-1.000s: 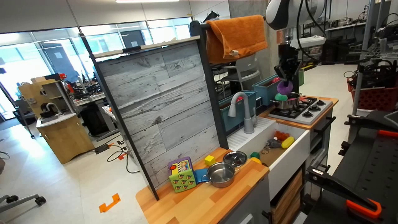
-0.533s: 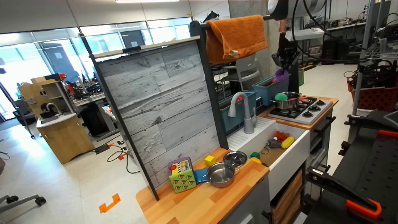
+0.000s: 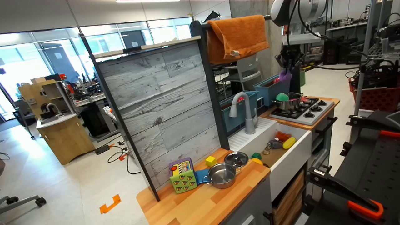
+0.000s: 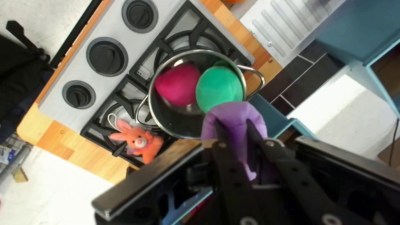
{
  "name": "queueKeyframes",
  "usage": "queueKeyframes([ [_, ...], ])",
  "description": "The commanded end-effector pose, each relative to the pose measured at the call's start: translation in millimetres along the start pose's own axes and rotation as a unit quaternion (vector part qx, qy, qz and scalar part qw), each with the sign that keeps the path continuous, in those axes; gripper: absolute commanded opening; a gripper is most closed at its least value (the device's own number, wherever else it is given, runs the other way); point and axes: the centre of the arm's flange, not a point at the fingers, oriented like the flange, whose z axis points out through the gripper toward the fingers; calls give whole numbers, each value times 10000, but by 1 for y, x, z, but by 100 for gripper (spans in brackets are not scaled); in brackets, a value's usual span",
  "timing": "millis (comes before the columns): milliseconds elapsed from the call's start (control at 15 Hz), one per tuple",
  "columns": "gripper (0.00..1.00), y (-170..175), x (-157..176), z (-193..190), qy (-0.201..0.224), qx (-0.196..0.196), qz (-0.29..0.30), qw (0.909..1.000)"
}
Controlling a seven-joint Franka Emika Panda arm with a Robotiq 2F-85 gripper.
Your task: Pick the purple object and put it in the pot on the stove
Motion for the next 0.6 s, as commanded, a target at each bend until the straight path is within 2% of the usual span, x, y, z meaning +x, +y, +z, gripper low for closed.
queueKeyframes([
  [0,4,2,35,16,-128,0,613,9980],
  [533,4,0,58,62,-399,3,1327,9904],
])
